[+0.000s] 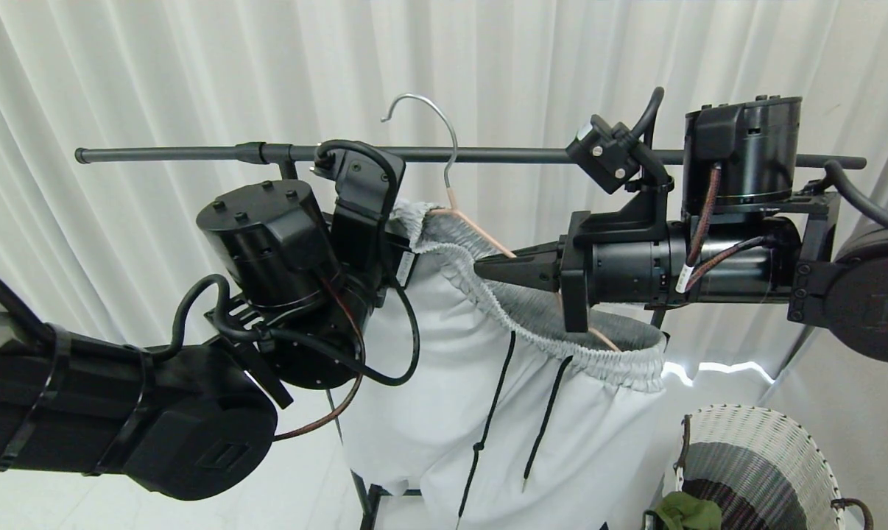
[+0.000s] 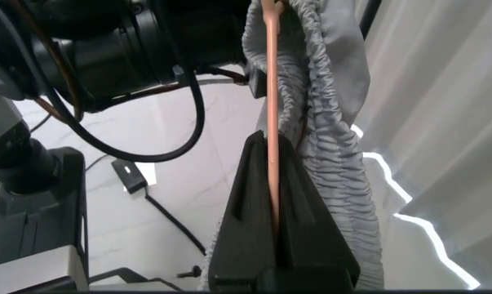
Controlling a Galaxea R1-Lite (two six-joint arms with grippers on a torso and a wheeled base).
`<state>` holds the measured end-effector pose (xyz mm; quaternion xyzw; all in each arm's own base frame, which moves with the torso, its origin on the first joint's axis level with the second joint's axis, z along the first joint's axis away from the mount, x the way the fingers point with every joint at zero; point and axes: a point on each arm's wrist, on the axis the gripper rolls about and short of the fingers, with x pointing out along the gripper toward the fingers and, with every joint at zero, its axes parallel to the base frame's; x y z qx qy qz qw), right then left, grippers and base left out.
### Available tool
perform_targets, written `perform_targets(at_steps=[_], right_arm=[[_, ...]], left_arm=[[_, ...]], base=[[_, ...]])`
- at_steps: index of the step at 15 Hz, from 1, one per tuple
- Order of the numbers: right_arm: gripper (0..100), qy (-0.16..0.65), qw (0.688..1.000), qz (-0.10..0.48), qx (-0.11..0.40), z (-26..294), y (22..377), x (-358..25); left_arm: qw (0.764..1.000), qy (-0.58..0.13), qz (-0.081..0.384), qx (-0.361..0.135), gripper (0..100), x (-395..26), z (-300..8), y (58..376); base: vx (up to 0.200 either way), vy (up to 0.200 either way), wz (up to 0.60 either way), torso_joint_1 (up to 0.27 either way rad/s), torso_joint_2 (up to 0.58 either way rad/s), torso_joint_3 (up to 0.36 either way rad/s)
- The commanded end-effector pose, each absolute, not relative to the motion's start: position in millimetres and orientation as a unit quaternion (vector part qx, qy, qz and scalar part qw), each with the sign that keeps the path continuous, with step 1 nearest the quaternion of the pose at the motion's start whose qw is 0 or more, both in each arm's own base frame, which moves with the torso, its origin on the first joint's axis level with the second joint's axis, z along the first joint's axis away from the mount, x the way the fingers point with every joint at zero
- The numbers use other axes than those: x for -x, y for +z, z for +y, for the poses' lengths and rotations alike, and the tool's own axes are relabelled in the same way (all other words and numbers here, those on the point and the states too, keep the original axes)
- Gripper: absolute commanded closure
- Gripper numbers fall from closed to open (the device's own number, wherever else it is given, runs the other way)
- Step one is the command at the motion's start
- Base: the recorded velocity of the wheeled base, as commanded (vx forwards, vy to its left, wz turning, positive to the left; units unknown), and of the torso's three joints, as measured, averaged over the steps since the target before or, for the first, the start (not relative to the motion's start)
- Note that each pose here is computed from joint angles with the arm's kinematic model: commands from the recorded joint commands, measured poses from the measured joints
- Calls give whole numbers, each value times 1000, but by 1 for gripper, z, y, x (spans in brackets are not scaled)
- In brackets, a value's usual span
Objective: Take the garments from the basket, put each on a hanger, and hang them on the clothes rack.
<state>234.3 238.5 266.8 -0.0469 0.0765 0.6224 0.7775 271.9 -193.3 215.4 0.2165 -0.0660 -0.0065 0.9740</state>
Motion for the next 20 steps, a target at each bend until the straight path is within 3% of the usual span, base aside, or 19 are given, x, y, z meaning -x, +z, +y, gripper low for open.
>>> perform_targets(at_steps=[1, 7, 8, 14, 20], right_arm=[[100, 623, 777, 77, 45, 239, 267, -234], [100, 618, 781, 82, 38, 237, 266, -236], [100, 613, 785, 82, 28, 231, 270, -235], [100, 603, 796, 47, -19, 225, 285, -238], [100, 564, 825, 32, -26, 195, 293, -252]], left_arm=[[974, -7, -65, -217, 100, -272, -194, 215], [973, -20, -65, -219, 100, -268, -195, 213], [973, -26, -64, -220, 0, -267, -195, 211], [974, -25, -84, -207, 0, -267, -194, 213], [974, -24, -75, -215, 0, -242, -167, 210]], base=[[0, 0, 0, 0, 0, 0], [0, 0, 0, 0, 0, 0], [0, 0, 0, 0, 0, 0], [0, 0, 0, 0, 0, 0], [0, 0, 0, 0, 0, 0]])
